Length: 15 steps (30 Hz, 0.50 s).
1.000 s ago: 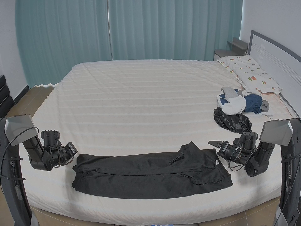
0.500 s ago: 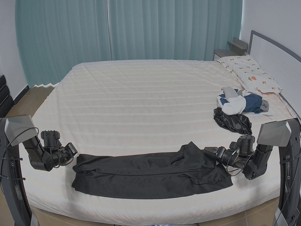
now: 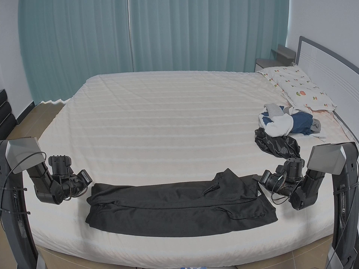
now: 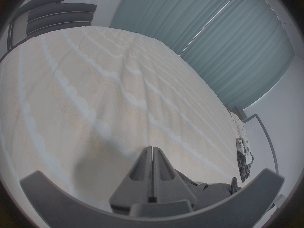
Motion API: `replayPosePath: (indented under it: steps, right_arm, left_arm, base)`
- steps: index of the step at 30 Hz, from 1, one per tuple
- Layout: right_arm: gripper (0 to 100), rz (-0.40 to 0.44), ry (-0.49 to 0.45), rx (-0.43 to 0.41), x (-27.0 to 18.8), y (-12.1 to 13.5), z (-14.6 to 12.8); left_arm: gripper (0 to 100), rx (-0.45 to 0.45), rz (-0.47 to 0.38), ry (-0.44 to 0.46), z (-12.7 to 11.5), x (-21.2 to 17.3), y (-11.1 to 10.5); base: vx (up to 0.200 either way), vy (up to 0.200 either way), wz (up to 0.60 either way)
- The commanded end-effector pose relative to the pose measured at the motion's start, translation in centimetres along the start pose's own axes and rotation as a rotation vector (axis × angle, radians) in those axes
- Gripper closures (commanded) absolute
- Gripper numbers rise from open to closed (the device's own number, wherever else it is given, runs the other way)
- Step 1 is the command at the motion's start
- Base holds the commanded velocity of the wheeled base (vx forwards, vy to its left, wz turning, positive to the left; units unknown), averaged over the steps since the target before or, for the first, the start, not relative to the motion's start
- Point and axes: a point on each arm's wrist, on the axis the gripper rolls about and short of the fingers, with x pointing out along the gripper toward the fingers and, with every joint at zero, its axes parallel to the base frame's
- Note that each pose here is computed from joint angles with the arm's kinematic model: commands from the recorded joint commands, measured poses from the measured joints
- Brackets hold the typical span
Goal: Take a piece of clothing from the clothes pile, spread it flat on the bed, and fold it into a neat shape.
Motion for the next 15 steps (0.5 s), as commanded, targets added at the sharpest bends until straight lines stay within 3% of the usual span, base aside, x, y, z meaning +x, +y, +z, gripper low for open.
replayPosePath:
  steps: [1,10,15]
  right_arm:
    - [100,-0.005,-0.022,0.002,0.2,-0.3,0.5]
    - [100,-0.018,-0.026,0.009,0.5,-1.0,0.4]
    - [100,-0.019,-0.023,0.012,0.6,-1.1,0.2]
  left_arm:
    - [100,-0.002,0.003,0.006,-0.2,-0.2,0.1]
    - [100,-0.006,-0.026,0.036,-0.5,-1.7,-0.3]
    - [100,-0.002,-0.084,0.058,-0.3,-3.3,-1.0]
  base:
    - [0.0,0.0,0.0]
    - [0.0,0.0,0.0]
    - [0.0,0.0,0.0]
